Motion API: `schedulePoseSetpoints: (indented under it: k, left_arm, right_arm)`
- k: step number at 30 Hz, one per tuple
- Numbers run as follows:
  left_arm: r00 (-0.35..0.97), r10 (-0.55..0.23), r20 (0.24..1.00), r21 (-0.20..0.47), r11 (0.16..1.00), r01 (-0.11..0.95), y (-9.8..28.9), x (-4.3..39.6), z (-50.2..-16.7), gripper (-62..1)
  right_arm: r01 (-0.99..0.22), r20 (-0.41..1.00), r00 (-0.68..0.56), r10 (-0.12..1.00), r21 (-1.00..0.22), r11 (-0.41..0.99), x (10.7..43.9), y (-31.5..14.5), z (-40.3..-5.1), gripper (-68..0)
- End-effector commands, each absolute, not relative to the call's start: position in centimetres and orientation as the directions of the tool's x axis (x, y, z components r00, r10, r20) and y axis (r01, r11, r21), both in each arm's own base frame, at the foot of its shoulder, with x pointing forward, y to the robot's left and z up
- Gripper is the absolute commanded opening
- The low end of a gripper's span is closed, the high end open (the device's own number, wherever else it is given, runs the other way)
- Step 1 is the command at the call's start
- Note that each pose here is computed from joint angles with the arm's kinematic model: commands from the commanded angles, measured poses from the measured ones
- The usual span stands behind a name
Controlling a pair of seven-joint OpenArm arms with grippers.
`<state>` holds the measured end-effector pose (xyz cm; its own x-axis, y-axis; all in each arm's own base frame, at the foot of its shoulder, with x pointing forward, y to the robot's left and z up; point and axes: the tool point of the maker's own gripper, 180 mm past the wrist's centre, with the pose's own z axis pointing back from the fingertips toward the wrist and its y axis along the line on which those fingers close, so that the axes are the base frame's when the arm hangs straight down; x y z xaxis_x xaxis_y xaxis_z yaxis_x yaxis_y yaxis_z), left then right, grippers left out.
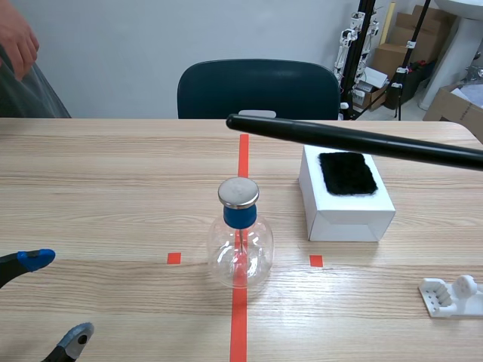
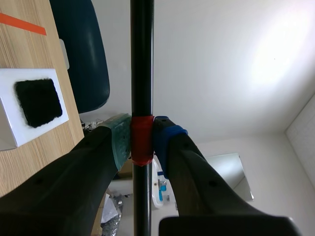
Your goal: Do the electroscope experiment. move the rod toward and away from the electroscope
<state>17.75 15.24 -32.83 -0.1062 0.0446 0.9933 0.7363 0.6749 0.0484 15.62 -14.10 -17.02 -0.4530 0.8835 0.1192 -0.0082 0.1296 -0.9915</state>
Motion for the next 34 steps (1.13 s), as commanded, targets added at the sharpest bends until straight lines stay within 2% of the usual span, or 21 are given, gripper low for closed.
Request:
schedulePoseSetpoints:
  k: [1, 34]
  left_arm:
    - [-0.159, 0.083, 0.984, 0.061, 0.681, 0.730, 15.49, 17.97, -31.45, 1.4]
    - [-0.159, 0.083, 0.984, 0.061, 0.681, 0.730, 15.49, 17.97, -31.45, 1.4]
  right_arm:
    - [0.021, 0.114, -0.454, 0.884, -0.990, 0.138, 15.94, -14.09, -16.22, -67.3]
    - [0.024, 0.115, -0.416, 0.902, -0.990, 0.138, 16.28, -14.78, -16.26, -67.3]
